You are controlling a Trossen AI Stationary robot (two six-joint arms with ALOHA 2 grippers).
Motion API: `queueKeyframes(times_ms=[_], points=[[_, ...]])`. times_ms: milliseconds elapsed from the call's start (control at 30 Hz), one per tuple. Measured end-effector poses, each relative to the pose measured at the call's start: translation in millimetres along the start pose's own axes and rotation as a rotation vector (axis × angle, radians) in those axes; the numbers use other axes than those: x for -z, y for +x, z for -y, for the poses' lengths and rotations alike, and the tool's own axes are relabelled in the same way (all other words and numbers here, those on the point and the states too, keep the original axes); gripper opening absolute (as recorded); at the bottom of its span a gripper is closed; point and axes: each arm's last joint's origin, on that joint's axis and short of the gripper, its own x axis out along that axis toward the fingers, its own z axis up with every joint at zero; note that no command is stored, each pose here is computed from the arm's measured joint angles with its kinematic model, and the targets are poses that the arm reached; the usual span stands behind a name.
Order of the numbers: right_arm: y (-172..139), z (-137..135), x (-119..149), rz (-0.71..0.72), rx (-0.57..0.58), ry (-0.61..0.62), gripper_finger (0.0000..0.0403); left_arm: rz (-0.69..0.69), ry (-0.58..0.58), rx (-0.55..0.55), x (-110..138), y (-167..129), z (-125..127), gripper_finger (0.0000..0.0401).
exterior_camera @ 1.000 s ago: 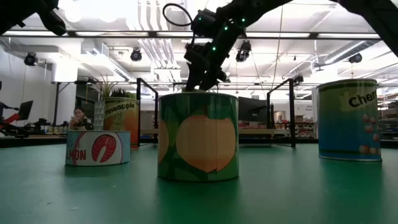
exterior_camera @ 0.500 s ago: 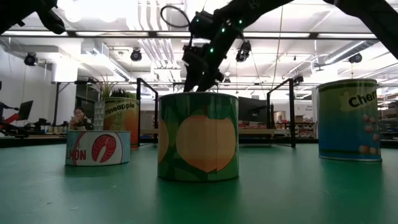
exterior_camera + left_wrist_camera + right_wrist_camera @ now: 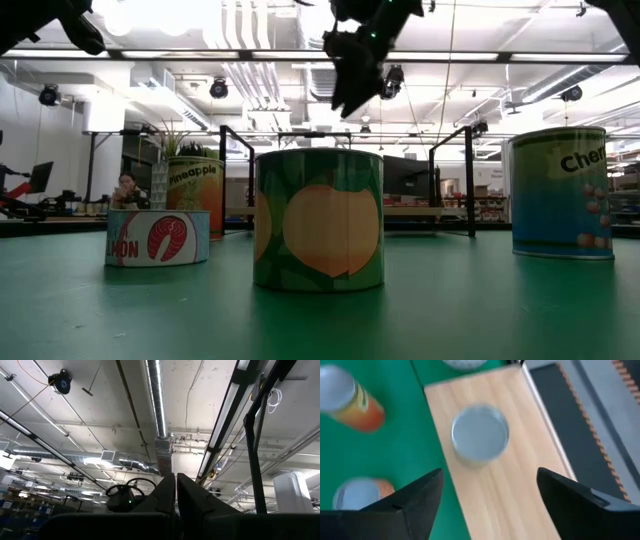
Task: Pick and place cans onto a shelf
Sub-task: Put the canned pears on the shelf
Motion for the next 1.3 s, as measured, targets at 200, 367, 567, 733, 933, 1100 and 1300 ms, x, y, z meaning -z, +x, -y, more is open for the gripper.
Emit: queueKeyframes(times_ms=[200,367,567,733,933,1100,1300], points=[[34,-5,28,-0.045,-0.006,0.008,0.0192,0.001,0.000,0.000,0,0,0,0.0000],[67,-7,43,-0.001,0.000,-0.002,0.0103,0.002,0.000,-0.001,0,0,0,0.0000],[93,-8,42,0.087,0.010,-0.041,0.0015,0.008,0.012,-0.001,-1,0,0,0.0000],[99,-7,25,0.275,0.035,-0.046,0.0013,0.009,0.027,-0.001,-1,0,0,0.0000],[92,-6,20,0.302,0.036,-0.061,0.0013,0.008,0.027,-0.001,-1,0,0,0.0000],[91,-11,16,0.354,-0.028,-0.087,0.0013,0.008,0.042,-0.010,-1,0,0,0.0000],[84,-7,2,0.514,-0.002,-0.102,0.0013,0.005,0.049,-0.027,-1,0,-1,0.0000]])
